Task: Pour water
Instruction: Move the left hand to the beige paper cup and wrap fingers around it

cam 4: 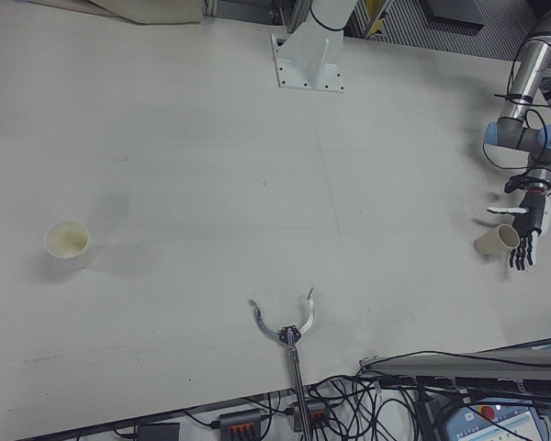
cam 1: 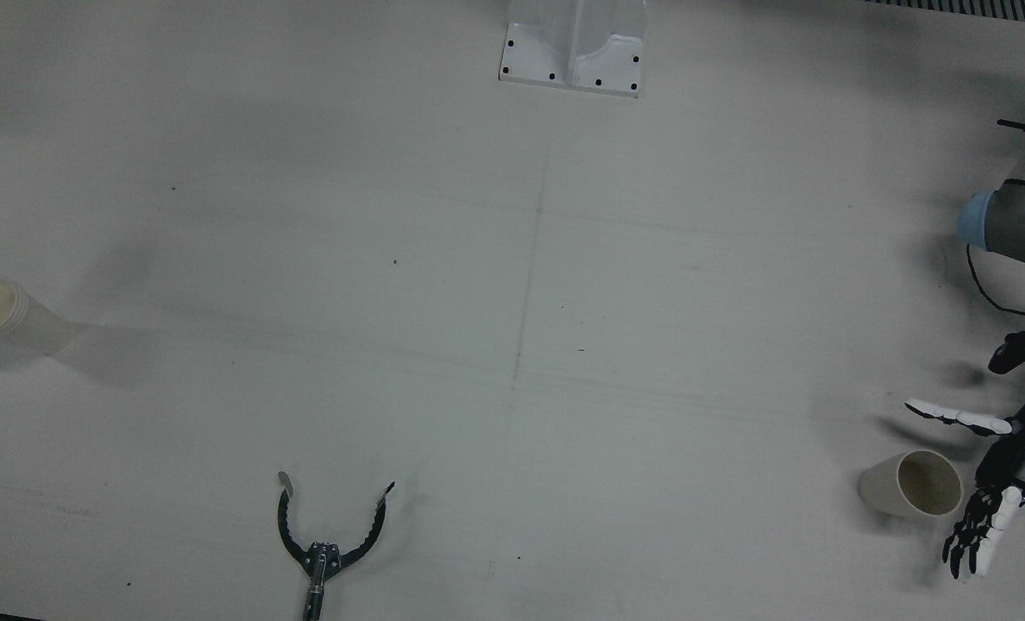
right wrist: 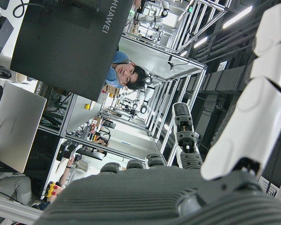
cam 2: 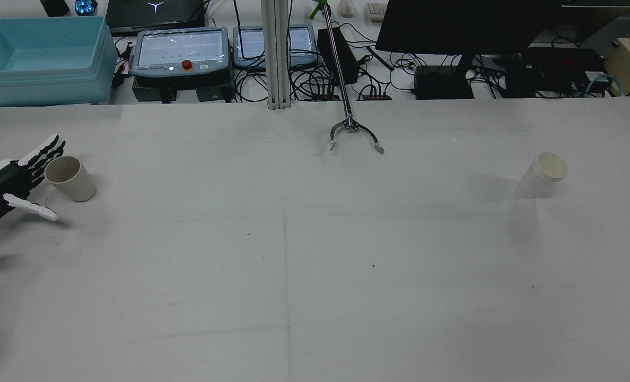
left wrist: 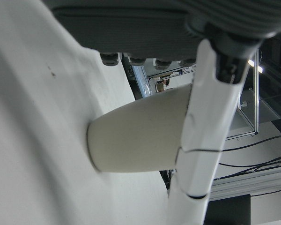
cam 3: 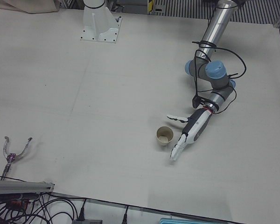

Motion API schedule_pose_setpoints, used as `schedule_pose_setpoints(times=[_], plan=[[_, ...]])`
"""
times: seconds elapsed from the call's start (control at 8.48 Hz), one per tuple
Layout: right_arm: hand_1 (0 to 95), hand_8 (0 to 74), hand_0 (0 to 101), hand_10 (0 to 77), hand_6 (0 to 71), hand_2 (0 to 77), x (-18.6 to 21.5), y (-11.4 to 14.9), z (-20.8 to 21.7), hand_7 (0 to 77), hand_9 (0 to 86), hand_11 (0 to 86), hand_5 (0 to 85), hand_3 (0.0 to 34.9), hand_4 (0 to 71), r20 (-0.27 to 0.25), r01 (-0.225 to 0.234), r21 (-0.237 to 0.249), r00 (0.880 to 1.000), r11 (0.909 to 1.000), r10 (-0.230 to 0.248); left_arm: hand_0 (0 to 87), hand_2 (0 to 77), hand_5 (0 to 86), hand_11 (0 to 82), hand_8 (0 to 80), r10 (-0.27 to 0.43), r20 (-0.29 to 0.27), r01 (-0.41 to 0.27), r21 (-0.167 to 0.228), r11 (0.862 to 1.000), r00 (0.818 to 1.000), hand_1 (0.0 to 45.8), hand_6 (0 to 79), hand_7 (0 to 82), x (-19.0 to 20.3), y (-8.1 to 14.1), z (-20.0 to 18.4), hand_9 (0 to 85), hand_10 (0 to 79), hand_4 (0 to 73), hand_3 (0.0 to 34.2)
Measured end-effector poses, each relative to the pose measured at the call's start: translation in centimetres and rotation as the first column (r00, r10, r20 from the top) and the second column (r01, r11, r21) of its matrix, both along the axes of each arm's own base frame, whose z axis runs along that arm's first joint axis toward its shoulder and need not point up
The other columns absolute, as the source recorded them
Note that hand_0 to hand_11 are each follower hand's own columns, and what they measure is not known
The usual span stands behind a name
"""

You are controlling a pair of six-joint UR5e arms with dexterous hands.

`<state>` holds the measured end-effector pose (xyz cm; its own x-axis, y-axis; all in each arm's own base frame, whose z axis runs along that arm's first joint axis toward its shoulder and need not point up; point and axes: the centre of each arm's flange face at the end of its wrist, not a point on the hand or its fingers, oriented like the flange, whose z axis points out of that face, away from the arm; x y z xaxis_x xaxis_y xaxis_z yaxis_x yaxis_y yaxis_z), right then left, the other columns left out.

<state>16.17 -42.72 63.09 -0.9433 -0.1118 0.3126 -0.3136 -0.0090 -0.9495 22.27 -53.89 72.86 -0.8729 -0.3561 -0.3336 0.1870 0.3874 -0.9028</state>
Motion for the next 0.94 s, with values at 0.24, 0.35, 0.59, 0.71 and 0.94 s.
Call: schedule_pose_setpoints(times=[0.24, 0.35, 0.59, 0.71, 0.94], plan=[[11.5, 0.5, 46, 0.5, 2.2, 13.6, 0.0, 0.0, 0.0, 4.9, 0.5, 0.5, 12.5, 0.0, 14.7, -0.001, 0.000, 0.001, 1.000, 1.0000, 0.000, 75.6, 1.1, 0.5, 3.3, 0.0, 0.001, -0.006, -0.001, 0.011, 1.000, 1.000, 31.1, 0.0, 2.2, 0.7, -0.8, -0.9, 1.1, 0.5, 1.1, 5.2], [11.5, 0.5, 46, 0.5, 2.2, 13.6, 0.0, 0.0, 0.0, 4.9, 0.5, 0.5, 12.5, 0.0, 15.3, -0.002, 0.000, 0.001, 1.000, 1.0000, 0.000, 75.6, 1.1, 0.5, 3.3, 0.0, 0.001, -0.007, 0.000, 0.013, 1.000, 1.000, 31.1, 0.0, 2.2, 1.0, -1.1, -1.2, 1.1, 0.0, 1.1, 5.2], [11.5, 0.5, 46, 0.5, 3.3, 13.6, 0.0, 0.0, 0.0, 6.5, 0.5, 0.5, 12.5, 0.0, 15.3, -0.002, 0.000, 0.001, 1.000, 1.0000, 0.000, 74.1, 1.1, 0.5, 3.3, 0.0, 0.000, -0.009, 0.000, 0.017, 1.000, 1.000, 31.1, 0.0, 3.3, 1.5, -1.8, -2.0, 1.1, 0.0, 1.1, 5.2], [11.5, 0.5, 46, 0.5, 3.3, 13.6, 0.0, 0.0, 0.0, 6.5, 0.5, 0.5, 12.5, 0.0, 15.3, -0.003, 0.001, -0.001, 1.000, 1.0000, -0.001, 73.1, 1.1, 0.5, 3.3, 0.0, 0.000, -0.011, 0.000, 0.019, 1.000, 1.000, 31.1, 0.0, 3.3, 2.0, -2.4, -2.6, 1.1, 0.0, 1.1, 5.1], [11.5, 0.5, 46, 0.5, 3.3, 13.6, -0.1, -0.1, 0.2, 6.5, 0.5, 0.5, 12.5, 0.0, 15.8, -0.003, 0.001, -0.005, 1.000, 1.0000, -0.001, 72.0, 1.1, 0.5, 3.3, 0.0, 0.000, -0.012, 0.001, 0.021, 1.000, 1.000, 31.1, 0.0, 3.3, 2.7, -3.3, -3.4, 1.1, 0.0, 1.1, 5.2]])
